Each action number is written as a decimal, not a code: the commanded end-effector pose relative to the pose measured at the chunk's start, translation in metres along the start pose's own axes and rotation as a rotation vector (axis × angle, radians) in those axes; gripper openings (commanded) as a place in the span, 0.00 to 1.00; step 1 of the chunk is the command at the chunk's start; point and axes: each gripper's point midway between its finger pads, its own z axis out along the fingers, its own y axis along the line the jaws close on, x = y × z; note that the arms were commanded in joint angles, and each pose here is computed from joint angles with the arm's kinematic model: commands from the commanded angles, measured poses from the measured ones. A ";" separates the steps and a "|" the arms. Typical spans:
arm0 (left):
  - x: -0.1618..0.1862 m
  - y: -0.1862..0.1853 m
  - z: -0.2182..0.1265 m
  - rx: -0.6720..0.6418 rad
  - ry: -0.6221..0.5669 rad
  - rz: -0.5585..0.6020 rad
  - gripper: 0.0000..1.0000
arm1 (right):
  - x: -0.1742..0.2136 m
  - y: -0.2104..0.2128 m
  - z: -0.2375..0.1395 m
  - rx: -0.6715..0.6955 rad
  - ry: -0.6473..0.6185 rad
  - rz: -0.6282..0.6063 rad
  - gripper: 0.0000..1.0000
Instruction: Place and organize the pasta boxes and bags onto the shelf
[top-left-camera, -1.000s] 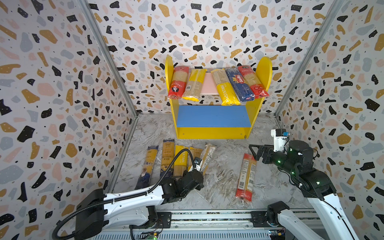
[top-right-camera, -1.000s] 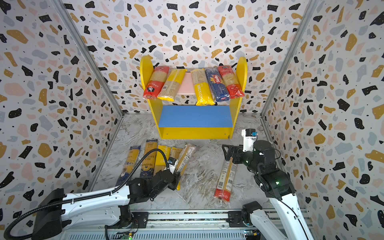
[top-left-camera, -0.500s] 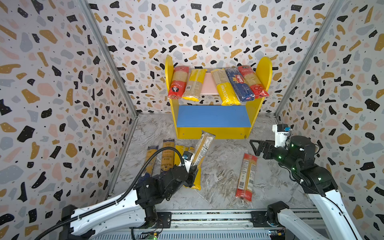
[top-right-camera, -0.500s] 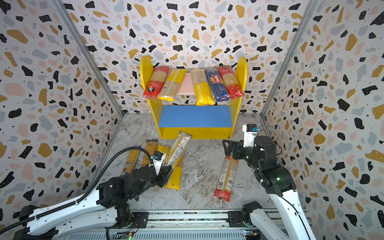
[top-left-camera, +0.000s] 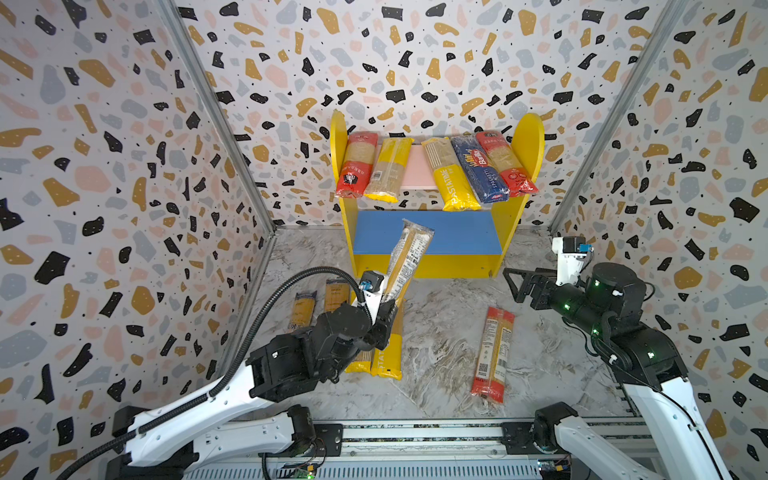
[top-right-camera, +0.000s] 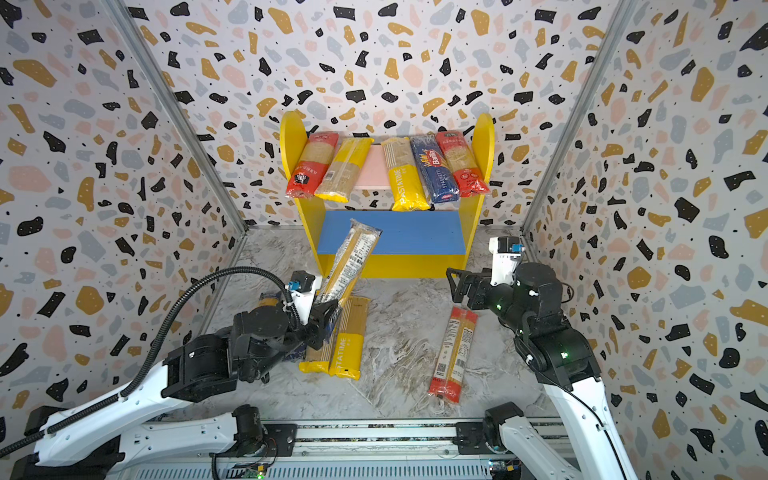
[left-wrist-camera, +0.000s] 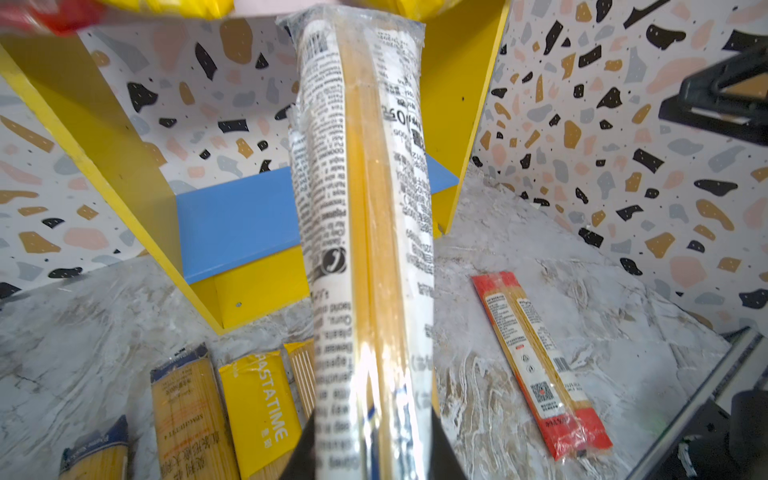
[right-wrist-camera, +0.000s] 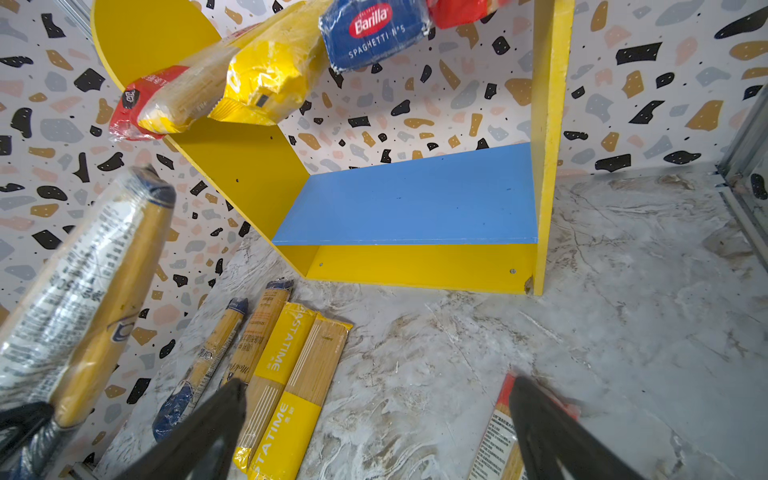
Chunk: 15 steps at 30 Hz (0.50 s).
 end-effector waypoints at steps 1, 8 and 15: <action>-0.076 0.005 -0.016 -0.044 -0.203 -0.084 0.00 | -0.015 0.007 -0.007 -0.022 -0.045 -0.023 0.99; -0.121 -0.007 -0.013 -0.051 -0.265 -0.071 0.00 | -0.019 0.010 -0.012 -0.031 -0.062 -0.040 0.99; -0.191 -0.013 -0.002 -0.160 -0.343 -0.026 0.00 | -0.018 0.014 -0.009 -0.059 -0.066 -0.047 0.99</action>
